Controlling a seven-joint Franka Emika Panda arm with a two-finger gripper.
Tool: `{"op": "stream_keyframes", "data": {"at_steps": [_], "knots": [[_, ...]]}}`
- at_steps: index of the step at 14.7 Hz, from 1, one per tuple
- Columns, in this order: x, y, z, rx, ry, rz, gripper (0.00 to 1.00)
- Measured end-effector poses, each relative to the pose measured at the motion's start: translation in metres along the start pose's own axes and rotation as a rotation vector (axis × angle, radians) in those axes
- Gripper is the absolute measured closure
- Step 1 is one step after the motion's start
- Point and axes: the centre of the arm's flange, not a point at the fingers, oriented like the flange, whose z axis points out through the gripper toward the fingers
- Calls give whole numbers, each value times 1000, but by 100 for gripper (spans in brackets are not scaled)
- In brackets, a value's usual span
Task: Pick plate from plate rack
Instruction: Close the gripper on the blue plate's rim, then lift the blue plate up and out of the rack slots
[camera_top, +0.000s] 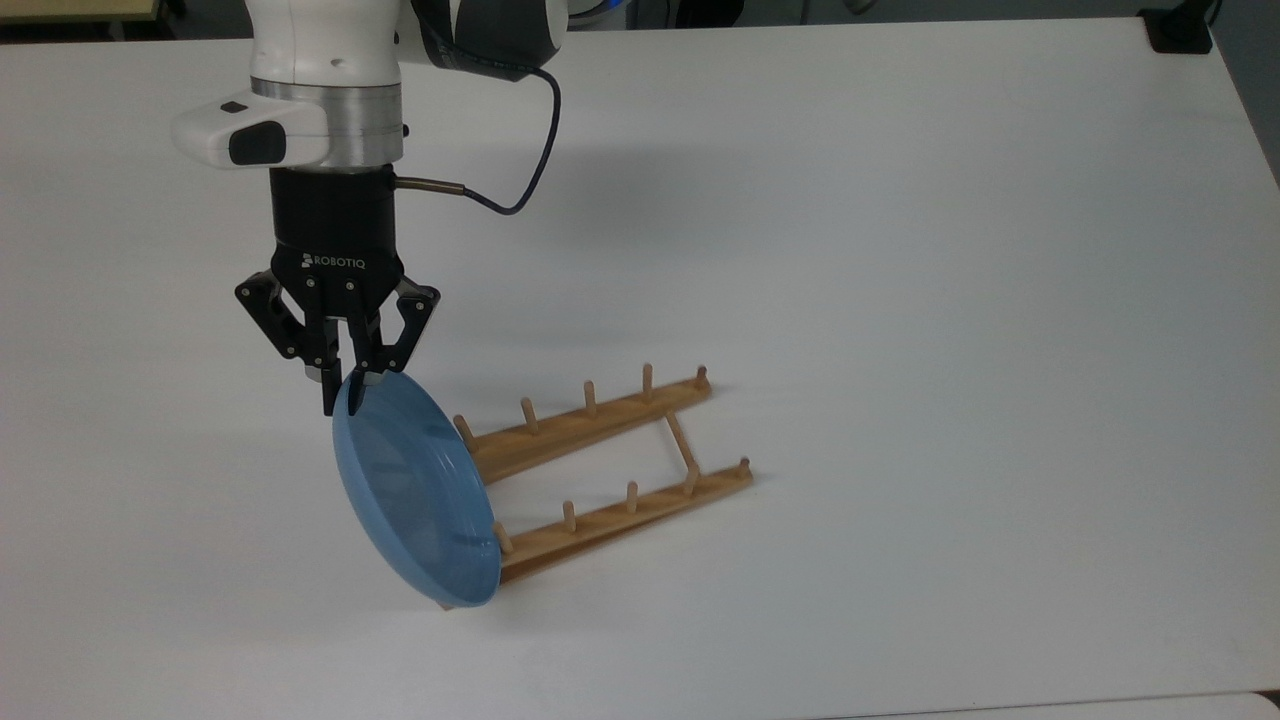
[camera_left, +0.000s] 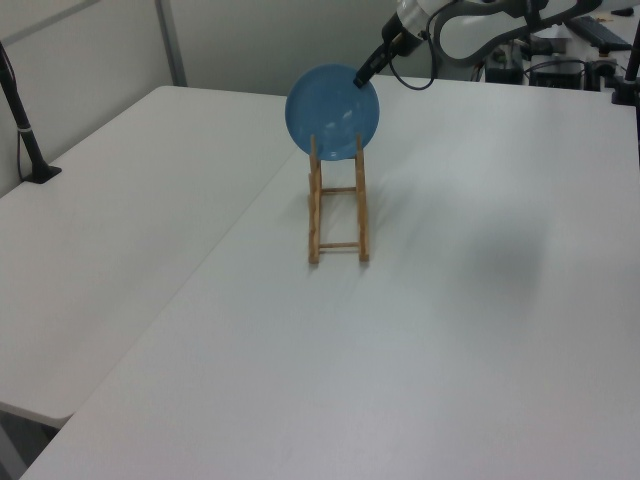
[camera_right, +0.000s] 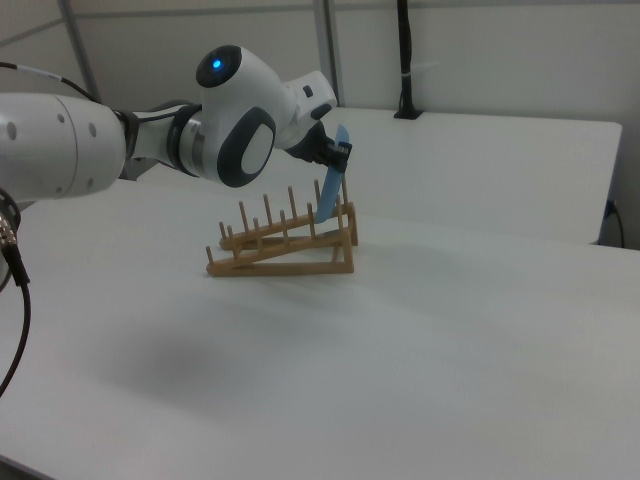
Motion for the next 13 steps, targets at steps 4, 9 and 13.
{"op": "stream_keyframes", "data": {"at_steps": [4, 9, 13], "knots": [[3, 6, -3, -6, 8, -1, 92], [28, 17, -49, -6, 59, 37, 92], [25, 24, -86, 28, -118, 70, 92]]}}
